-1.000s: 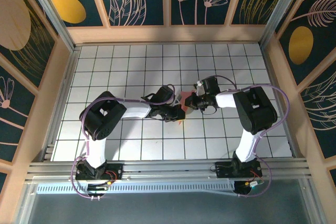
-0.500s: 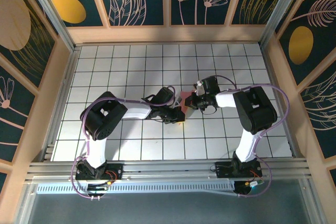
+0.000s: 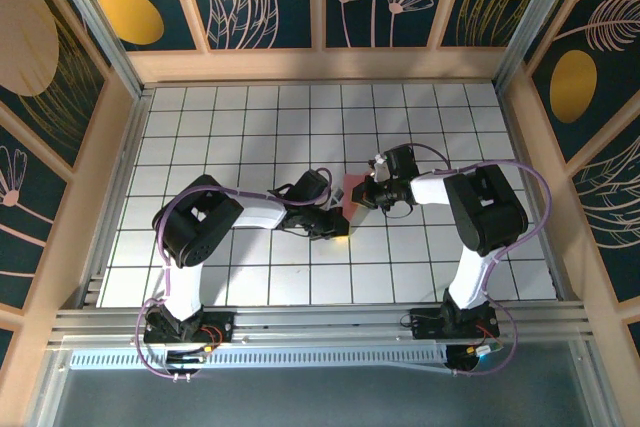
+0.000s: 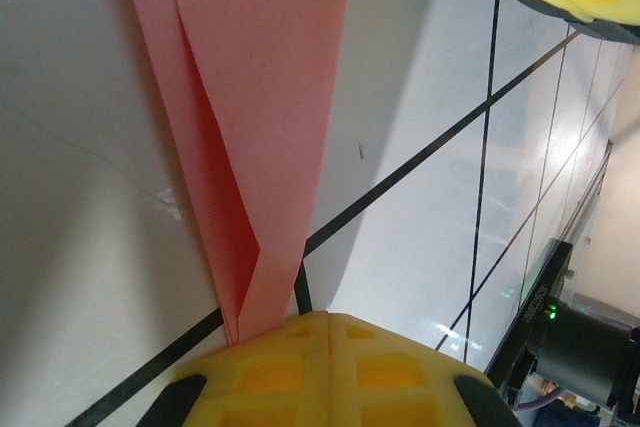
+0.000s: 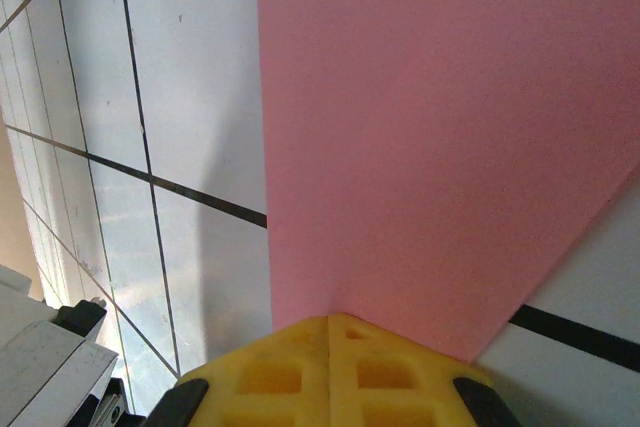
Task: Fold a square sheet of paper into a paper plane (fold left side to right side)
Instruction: Fold the wing for the fifth time at the center of the table.
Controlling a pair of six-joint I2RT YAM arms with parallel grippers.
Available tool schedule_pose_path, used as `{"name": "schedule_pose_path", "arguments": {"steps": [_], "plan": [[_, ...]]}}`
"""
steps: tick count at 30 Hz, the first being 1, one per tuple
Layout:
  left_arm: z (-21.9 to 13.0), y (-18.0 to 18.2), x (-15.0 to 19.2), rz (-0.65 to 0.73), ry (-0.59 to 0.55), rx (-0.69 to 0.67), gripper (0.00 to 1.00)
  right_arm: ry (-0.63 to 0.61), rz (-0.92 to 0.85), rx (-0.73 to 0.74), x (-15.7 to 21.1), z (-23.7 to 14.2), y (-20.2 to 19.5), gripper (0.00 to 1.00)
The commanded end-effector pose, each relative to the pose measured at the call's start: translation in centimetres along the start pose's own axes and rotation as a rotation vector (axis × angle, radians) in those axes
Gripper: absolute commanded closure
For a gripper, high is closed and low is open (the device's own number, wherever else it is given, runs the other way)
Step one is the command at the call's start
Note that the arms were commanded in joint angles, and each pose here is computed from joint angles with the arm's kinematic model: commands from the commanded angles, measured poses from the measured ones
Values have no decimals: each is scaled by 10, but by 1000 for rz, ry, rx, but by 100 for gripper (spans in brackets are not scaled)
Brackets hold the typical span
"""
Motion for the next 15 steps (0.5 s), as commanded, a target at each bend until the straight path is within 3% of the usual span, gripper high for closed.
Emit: {"name": "schedule_pose_path", "arguments": {"steps": [1,15], "plan": [[5,8,6,-7,36,-14,100,122,82,212,34,15,-41,100],[-8,-26,-12,42,-49,60,100,124,82,213,35,15,-41,100]]}}
Point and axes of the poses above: each hand's point on the last joint's axis, 136 mm out from that joint toward the fingers, its own z axis out along the fingers, its own y axis along the line the jaws close on, x = y × z, the point moved 9 cm from there along -z, back along the fingers, and after that the axes turned 11 degrees about -z, right-handed, at the moved point
